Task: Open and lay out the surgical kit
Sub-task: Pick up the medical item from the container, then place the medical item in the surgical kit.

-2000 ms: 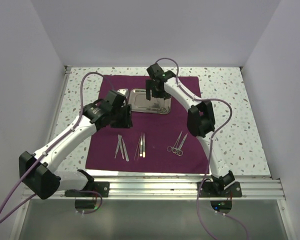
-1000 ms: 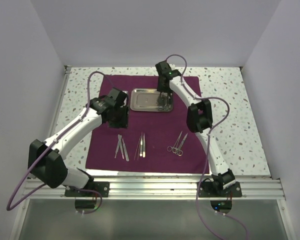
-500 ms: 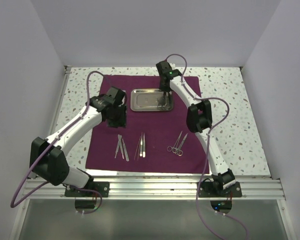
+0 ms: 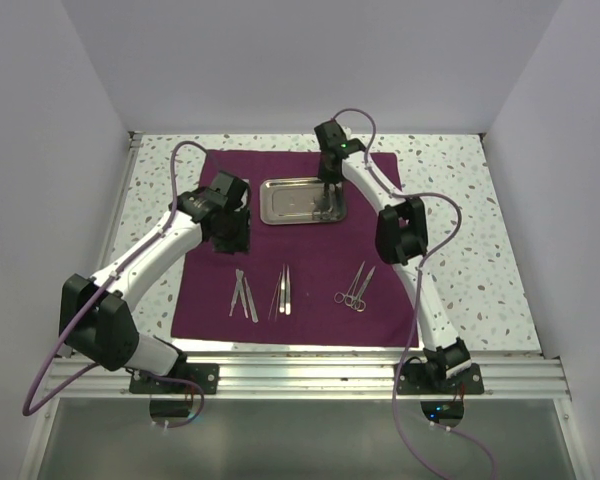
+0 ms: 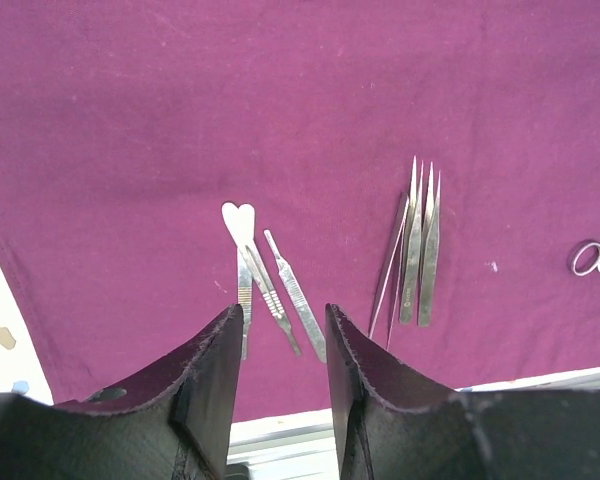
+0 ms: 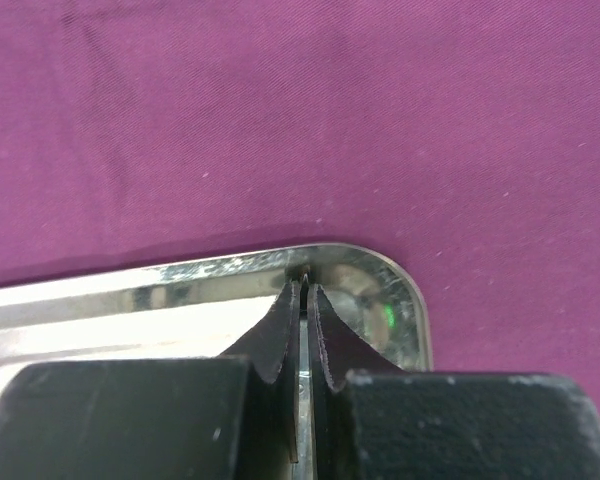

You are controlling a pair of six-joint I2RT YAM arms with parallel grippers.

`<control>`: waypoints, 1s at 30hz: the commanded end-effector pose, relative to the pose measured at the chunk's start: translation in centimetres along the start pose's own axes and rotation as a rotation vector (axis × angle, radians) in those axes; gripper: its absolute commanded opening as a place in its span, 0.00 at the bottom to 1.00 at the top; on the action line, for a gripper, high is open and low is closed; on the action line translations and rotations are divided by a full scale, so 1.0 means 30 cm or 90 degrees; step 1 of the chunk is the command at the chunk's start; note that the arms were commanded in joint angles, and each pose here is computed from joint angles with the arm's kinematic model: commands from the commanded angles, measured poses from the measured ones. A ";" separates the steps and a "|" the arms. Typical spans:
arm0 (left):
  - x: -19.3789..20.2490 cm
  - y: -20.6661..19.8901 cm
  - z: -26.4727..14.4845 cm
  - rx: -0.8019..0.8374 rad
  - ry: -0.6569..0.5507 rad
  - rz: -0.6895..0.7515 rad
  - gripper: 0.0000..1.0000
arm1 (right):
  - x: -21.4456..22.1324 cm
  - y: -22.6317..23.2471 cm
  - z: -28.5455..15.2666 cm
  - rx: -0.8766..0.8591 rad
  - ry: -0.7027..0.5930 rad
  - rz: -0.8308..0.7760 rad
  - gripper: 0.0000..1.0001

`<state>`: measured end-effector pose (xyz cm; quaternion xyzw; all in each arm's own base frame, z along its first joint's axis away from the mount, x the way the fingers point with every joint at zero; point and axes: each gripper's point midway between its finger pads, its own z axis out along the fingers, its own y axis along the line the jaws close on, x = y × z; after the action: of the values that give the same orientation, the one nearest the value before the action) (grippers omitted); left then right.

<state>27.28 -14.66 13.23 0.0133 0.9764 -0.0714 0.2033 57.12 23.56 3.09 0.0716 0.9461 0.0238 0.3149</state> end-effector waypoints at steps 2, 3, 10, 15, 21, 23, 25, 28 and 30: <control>-0.036 -0.014 -0.021 0.026 -0.031 0.010 0.41 | -0.170 0.095 -0.233 -0.091 -0.063 0.046 0.00; -0.035 -0.016 -0.021 0.029 -0.032 0.010 0.41 | -0.191 0.095 -0.258 -0.096 -0.072 0.049 0.00; -0.046 -0.021 -0.040 0.038 -0.048 0.011 0.40 | -0.264 0.093 -0.448 -0.124 -0.103 0.062 0.00; -0.064 -0.030 -0.058 0.047 -0.062 0.013 0.40 | -0.239 0.052 -0.545 -0.120 -0.093 0.064 0.00; -0.096 -0.048 -0.073 0.062 -0.083 0.016 0.40 | -0.102 -0.056 -0.713 -0.108 -0.061 0.062 0.00; -0.113 -0.055 -0.069 0.065 -0.091 0.016 0.39 | -0.003 -0.120 -0.760 -0.092 -0.036 0.061 0.00; -0.122 -0.073 -0.069 0.080 -0.091 0.020 0.39 | 0.073 -0.153 -0.772 -0.087 -0.020 0.067 0.00; -0.155 -0.088 -0.062 0.084 -0.099 0.026 0.39 | 0.240 -0.214 -0.785 -0.082 0.016 0.071 0.00; -0.181 -0.097 -0.062 0.084 -0.104 0.032 0.39 | 0.346 -0.254 -0.778 -0.070 0.040 0.072 0.00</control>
<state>28.94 -16.09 15.22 0.0278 0.9640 -0.1092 0.2407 35.85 17.43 15.73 0.0915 0.9507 0.0787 0.2858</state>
